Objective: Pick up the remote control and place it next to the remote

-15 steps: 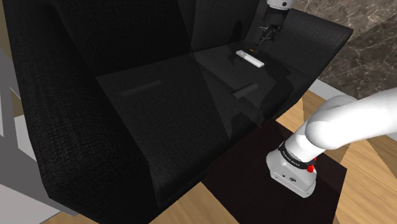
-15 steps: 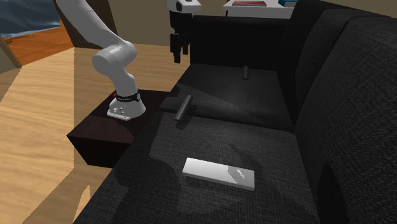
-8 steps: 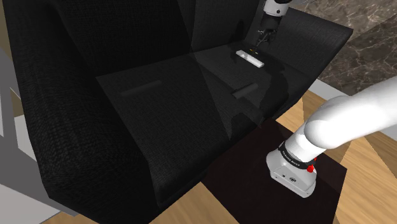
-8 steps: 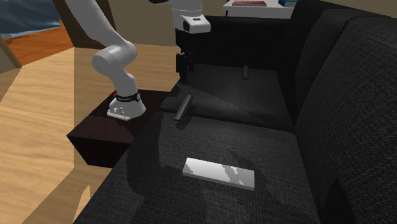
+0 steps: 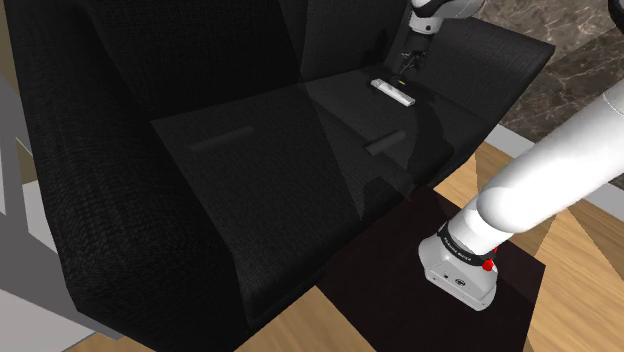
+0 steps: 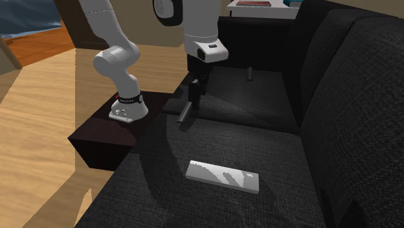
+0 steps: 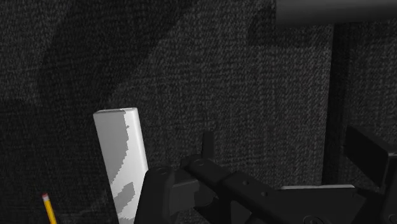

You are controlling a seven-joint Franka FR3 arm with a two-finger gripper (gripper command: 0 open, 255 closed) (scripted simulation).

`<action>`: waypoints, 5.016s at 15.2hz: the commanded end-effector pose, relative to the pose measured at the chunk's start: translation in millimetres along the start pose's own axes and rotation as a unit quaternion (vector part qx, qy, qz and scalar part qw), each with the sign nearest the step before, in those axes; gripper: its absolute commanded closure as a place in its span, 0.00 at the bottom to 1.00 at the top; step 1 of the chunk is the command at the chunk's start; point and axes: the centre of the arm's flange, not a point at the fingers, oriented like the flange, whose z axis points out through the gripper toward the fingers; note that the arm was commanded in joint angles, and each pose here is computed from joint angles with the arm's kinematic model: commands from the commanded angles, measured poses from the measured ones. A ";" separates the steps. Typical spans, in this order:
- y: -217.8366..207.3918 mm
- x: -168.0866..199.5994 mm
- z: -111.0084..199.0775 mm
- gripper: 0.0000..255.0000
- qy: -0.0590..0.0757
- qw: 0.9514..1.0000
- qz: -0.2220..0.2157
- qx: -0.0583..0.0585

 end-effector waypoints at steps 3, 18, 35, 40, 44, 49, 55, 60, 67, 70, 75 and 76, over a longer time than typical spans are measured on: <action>38.3 24.7 21.3 0.00 0.003 1.000 -0.002 -0.002; 169.3 115.1 92.3 0.00 0.013 1.000 -0.006 -0.007; 169.8 116.0 127.0 1.00 0.013 1.000 -0.006 -0.007; 169.8 116.0 127.0 1.00 0.013 1.000 -0.006 -0.007; 169.9 115.6 116.4 1.00 0.013 1.000 -0.006 -0.007; 170.0 114.8 90.0 1.00 0.013 1.000 -0.006 -0.007; 170.2 113.8 58.4 1.00 0.013 1.000 -0.006 -0.007; 170.3 113.1 35.9 1.00 0.013 1.000 -0.006 -0.007; 78.8 100.3 35.2 1.00 0.013 1.000 -0.006 -0.007; 39.5 94.8 35.0 1.00 0.013 1.000 -0.006 -0.007; -25.8 85.7 34.5 1.00 0.013 1.000 -0.006 -0.007; -38.9 83.9 34.4 1.00 0.013 1.000 -0.006 -0.007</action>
